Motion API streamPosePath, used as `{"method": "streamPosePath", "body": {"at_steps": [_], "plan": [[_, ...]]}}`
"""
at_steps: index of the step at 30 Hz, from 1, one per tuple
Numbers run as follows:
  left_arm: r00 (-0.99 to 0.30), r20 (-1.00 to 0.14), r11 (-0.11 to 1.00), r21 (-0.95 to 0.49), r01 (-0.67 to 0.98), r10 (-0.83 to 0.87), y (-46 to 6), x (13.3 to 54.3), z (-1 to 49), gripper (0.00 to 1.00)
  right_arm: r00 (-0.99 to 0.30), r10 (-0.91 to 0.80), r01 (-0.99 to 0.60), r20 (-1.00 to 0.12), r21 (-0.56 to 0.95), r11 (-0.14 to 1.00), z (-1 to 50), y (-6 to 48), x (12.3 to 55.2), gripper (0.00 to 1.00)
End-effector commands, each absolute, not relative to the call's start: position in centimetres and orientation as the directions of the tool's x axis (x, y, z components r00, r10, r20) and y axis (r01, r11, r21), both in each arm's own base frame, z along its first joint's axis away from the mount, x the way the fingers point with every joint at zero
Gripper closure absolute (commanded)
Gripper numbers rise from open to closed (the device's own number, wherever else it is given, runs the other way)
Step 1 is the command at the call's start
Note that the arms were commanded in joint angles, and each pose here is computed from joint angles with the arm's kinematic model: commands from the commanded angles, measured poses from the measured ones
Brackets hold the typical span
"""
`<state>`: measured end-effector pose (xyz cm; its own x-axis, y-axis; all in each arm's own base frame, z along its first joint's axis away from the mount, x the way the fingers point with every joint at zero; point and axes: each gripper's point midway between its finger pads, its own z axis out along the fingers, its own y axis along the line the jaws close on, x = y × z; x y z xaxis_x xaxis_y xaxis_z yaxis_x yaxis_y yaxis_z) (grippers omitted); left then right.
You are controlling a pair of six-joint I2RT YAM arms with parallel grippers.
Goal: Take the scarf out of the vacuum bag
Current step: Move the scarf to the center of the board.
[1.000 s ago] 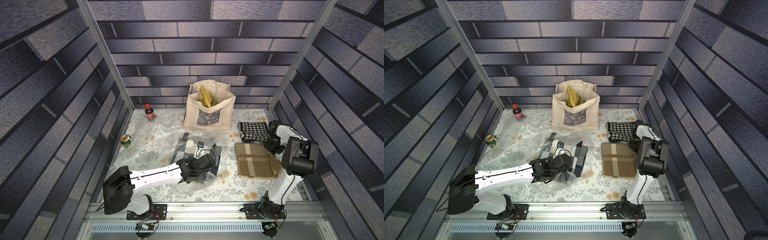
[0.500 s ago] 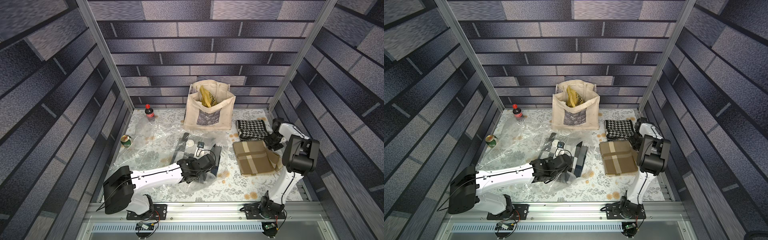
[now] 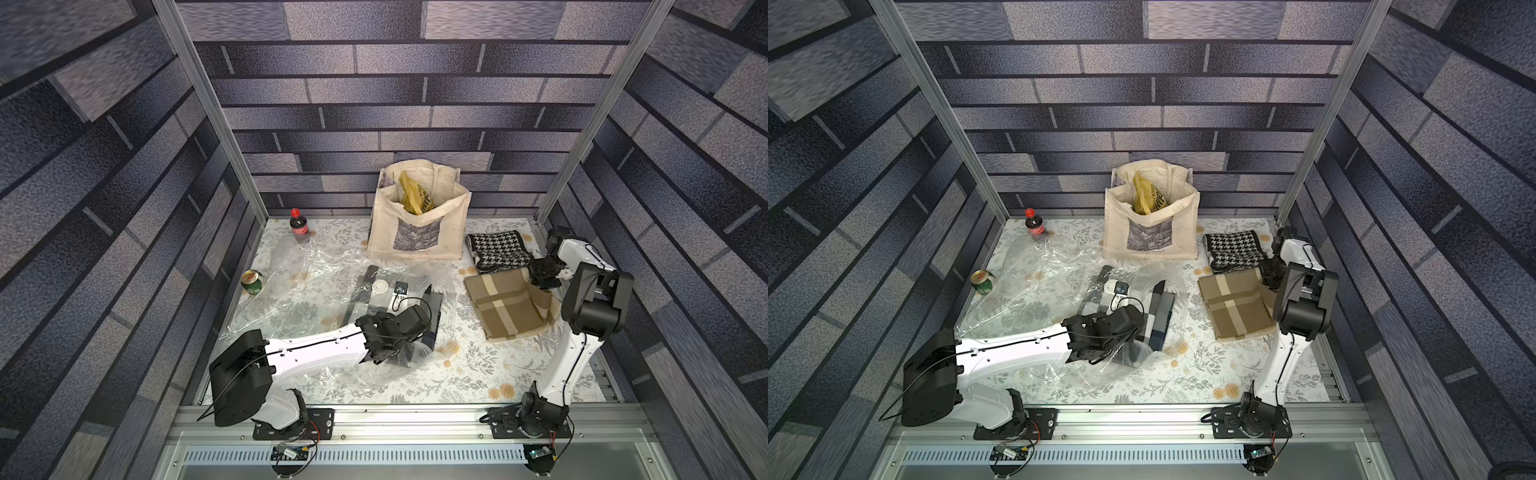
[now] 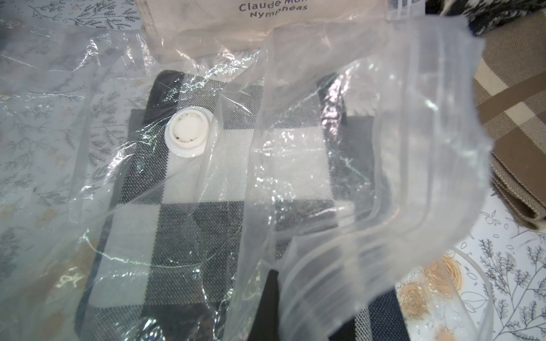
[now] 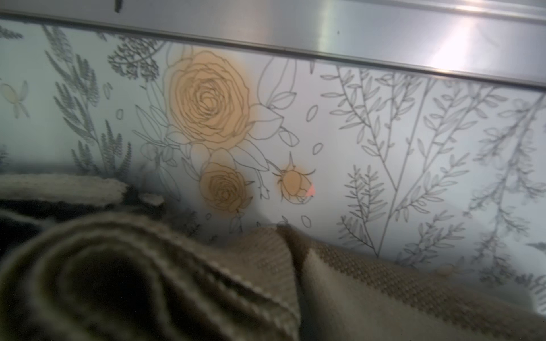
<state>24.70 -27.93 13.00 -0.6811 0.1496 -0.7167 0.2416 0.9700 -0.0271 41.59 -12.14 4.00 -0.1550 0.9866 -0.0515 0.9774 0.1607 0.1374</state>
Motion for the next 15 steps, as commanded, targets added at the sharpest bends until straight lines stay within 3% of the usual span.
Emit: {"method": "streamPosePath", "body": {"at_steps": [1,11,15], "plan": [[-0.674,-0.72,0.971,-0.002,0.241,0.165,-27.9,25.3,13.4,1.0,-0.092,0.995,0.983,-0.037,0.156,0.097,4.0,-12.6,42.8,1.0],[-0.676,-0.717,0.972,0.009,0.235,0.17,-27.8,25.5,13.5,1.0,0.015,1.0,0.98,0.012,0.197,-0.017,3.7,-14.0,44.8,1.0],[-0.673,-0.722,0.973,0.005,0.231,0.164,-27.6,25.3,13.7,1.0,0.01,1.0,0.981,0.009,0.195,-0.011,4.0,-14.6,44.9,1.0]]}}
